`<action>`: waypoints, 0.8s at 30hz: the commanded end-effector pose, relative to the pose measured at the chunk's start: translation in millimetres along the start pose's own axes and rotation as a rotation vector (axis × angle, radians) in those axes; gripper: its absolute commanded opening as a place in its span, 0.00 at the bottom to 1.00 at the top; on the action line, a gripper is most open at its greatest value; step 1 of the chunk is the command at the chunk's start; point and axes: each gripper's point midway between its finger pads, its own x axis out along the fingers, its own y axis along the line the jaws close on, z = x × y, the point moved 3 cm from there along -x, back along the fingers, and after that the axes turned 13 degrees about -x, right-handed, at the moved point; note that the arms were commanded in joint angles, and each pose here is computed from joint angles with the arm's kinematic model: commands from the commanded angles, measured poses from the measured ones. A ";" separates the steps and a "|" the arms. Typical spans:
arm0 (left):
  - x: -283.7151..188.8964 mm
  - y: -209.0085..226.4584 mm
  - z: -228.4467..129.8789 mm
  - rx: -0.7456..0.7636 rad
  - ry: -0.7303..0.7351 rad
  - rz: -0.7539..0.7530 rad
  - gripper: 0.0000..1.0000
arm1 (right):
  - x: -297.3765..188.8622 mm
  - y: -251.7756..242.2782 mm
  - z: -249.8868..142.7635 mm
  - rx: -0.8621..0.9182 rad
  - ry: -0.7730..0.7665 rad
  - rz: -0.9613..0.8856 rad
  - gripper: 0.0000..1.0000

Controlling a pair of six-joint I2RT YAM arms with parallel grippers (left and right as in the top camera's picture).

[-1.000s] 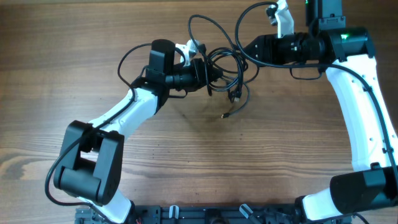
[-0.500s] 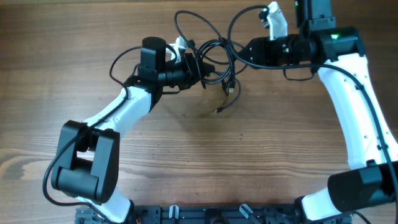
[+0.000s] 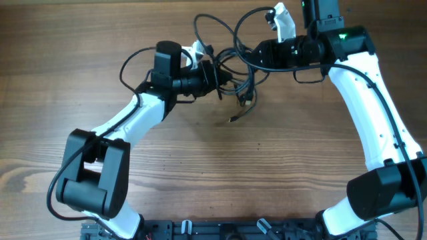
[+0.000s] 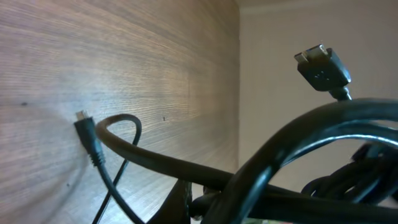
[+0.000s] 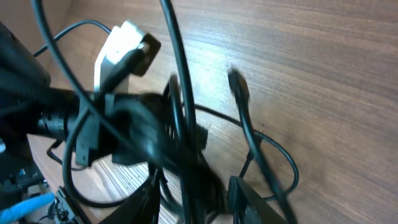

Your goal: Untangle cables

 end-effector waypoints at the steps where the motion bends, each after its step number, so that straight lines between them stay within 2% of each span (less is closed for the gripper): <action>1: 1.1 -10.4 -3.0 0.272 0.007 -0.021 0.04 | -25.8 7.9 20.9 -0.064 -0.082 -0.040 0.37; 5: 0.4 -16.1 -10.9 0.516 0.053 -0.071 0.04 | -42.9 7.5 28.5 -0.085 -0.122 -0.104 0.38; 6: 0.4 -17.2 -11.2 0.539 0.054 -0.078 0.04 | -46.1 6.3 28.8 -0.084 -0.127 -0.114 0.38; 12: -1.3 -36.2 -4.4 0.640 0.004 -0.144 0.04 | -63.1 -9.4 26.6 0.003 -0.152 -0.148 0.39; 17: -3.4 -48.6 -5.3 0.695 0.000 -0.201 0.04 | -62.7 -9.0 11.3 0.051 -0.093 -0.128 0.39; 21: -4.6 -54.3 -6.4 0.727 -0.001 -0.228 0.04 | -61.9 0.8 12.1 0.024 -0.101 -0.060 0.39; 24: -4.9 -55.9 -6.0 0.736 -0.005 -0.233 0.04 | -61.8 16.4 12.5 -0.053 -0.112 0.044 0.44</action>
